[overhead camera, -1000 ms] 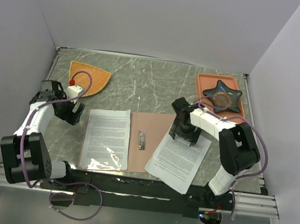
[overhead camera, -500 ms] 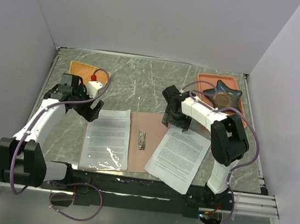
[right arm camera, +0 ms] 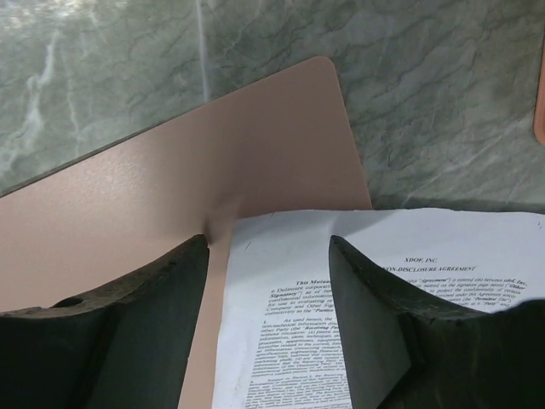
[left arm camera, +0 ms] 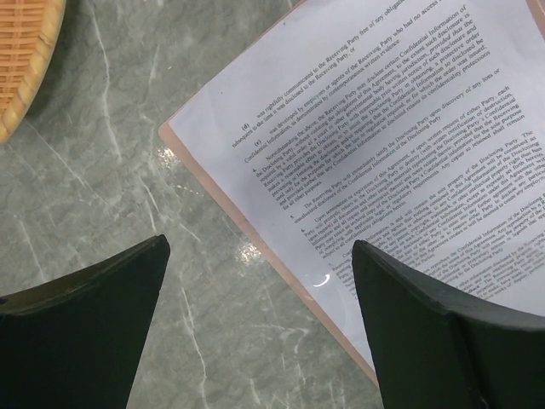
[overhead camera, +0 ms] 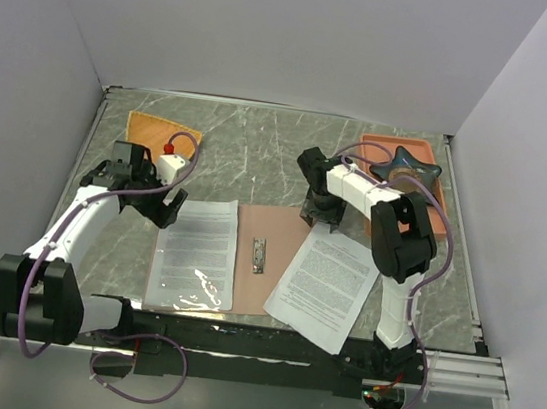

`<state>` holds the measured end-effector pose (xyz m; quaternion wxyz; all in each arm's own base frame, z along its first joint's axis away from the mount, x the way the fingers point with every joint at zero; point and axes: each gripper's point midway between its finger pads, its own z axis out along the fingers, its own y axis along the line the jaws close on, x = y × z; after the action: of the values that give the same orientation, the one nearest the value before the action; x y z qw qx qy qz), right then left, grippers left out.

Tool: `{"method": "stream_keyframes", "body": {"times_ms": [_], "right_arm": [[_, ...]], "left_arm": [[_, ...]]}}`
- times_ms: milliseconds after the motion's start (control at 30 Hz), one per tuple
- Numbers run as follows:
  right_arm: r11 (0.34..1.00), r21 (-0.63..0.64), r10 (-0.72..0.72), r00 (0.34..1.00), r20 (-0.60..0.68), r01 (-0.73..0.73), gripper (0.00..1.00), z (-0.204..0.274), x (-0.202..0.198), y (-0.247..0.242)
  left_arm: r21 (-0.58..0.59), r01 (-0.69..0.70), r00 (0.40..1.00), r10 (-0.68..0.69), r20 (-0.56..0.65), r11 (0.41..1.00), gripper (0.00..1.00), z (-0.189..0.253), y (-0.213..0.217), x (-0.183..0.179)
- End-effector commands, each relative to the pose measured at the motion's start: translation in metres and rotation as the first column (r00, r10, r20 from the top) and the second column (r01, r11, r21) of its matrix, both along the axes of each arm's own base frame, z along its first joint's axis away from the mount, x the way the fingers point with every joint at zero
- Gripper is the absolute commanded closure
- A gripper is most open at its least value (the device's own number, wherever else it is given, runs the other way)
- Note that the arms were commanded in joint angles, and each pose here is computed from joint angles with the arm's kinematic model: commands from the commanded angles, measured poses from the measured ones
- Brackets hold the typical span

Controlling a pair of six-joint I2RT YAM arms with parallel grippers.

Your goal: Put the files into the folder

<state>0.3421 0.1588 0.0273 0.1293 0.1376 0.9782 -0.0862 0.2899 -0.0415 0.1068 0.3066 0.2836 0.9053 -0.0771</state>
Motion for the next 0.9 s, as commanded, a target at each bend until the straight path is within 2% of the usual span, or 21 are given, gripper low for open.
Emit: {"method": "stream_keyframes", "body": {"times_ms": [0,167,233,267,333,367,467,733,867], "right_arm": [[1.000,-0.005,-0.023,1.000,-0.003,0.023,0.35,0.004,0.006,-0.006],[0.999,0.007,-0.034,0.999,0.003,0.034,0.44,0.003,0.008,-0.009],[0.999,0.015,-0.035,0.999,0.002,0.035,0.53,0.003,0.009,-0.008],[0.999,0.016,-0.031,1.000,0.005,0.031,0.64,0.003,0.009,-0.008],[0.999,0.024,-0.032,0.999,0.010,0.031,0.75,0.004,0.010,-0.007],[0.999,0.024,-0.030,0.999,0.011,0.030,0.85,0.004,0.010,-0.007],[0.999,0.024,-0.029,1.000,0.007,0.028,1.00,0.003,0.009,-0.007],[0.997,0.079,0.016,0.998,0.058,-0.021,1.00,0.016,0.018,0.009],[0.996,0.047,0.073,0.993,0.087,-0.078,1.00,0.031,0.025,0.023]], "left_arm": [[0.011,-0.001,0.998,0.000,0.066,1.000,0.04,0.010,0.002,0.004],[0.027,-0.003,0.998,0.001,0.063,1.000,0.04,0.003,0.004,0.001],[0.034,-0.006,0.998,0.004,0.065,0.999,0.04,0.002,0.006,0.001],[0.037,-0.008,0.998,0.006,0.062,0.999,0.04,0.001,0.006,0.001],[0.042,-0.006,0.998,0.004,0.065,0.999,0.04,0.000,0.007,0.002],[0.044,-0.010,0.998,0.007,0.064,0.999,0.04,0.000,0.008,0.002],[0.049,-0.014,0.998,0.011,0.068,0.999,0.04,0.000,0.009,0.003],[0.057,-0.024,0.997,0.020,0.069,0.998,0.04,-0.001,0.011,0.005],[0.063,-0.031,0.997,0.027,0.067,0.998,0.04,-0.001,0.012,0.007]]}}
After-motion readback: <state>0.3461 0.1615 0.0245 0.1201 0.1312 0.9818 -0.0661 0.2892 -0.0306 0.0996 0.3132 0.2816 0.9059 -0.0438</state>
